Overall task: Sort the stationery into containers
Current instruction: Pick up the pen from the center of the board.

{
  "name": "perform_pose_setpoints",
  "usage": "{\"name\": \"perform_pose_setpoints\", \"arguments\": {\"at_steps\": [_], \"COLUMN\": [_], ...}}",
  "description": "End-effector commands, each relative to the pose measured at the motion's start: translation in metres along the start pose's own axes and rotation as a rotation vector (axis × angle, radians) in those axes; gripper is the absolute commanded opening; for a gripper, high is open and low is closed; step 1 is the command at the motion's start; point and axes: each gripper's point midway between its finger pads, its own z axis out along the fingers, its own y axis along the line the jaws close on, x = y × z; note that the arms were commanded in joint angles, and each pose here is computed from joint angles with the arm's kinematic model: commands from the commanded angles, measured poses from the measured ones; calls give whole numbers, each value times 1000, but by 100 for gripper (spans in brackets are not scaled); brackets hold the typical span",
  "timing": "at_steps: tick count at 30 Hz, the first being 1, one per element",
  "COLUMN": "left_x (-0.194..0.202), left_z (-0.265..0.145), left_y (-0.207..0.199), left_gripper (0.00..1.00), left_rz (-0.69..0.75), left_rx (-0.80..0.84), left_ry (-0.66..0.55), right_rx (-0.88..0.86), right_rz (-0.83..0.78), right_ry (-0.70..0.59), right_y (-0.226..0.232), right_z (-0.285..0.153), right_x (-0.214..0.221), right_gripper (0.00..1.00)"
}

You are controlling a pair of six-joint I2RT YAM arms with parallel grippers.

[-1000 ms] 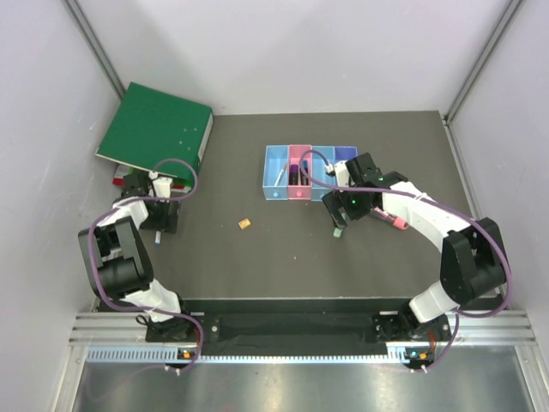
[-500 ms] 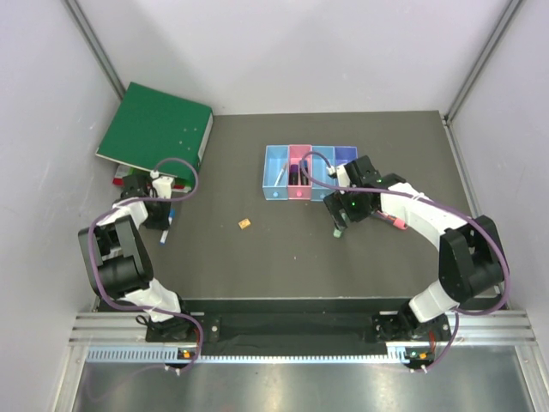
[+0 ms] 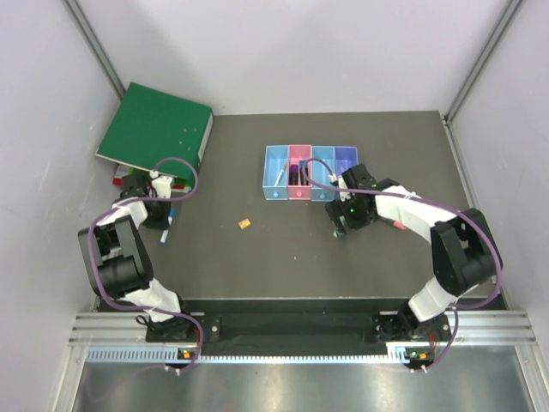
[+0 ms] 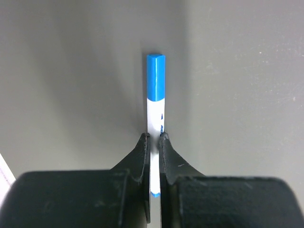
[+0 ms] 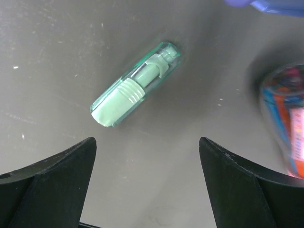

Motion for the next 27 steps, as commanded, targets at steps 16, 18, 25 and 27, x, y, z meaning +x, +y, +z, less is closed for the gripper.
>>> {"name": "perform_pose_setpoints", "arguments": {"at_steps": [16, 18, 25, 27], "left_x": [-64, -76, -123, -138], "left_z": [-70, -84, -128, -135], "left_y": [-18, -25, -52, -60], "left_gripper": [0, 0, 0, 0], "left_rz": [-52, -59, -37, -18], "left_rx": [101, 140, 275, 300], "left_ry": [-169, -207, -356, -384], "right_rx": [66, 87, 110, 113], "right_rz": [-45, -45, -48, -47], "right_ry": [-11, -14, 3, 5], "right_y": [25, 22, 19, 19], "right_z": [29, 30, 38, 39], "right_x": [-35, -37, -38, -40], "right_gripper": [89, 89, 87, 86]}}
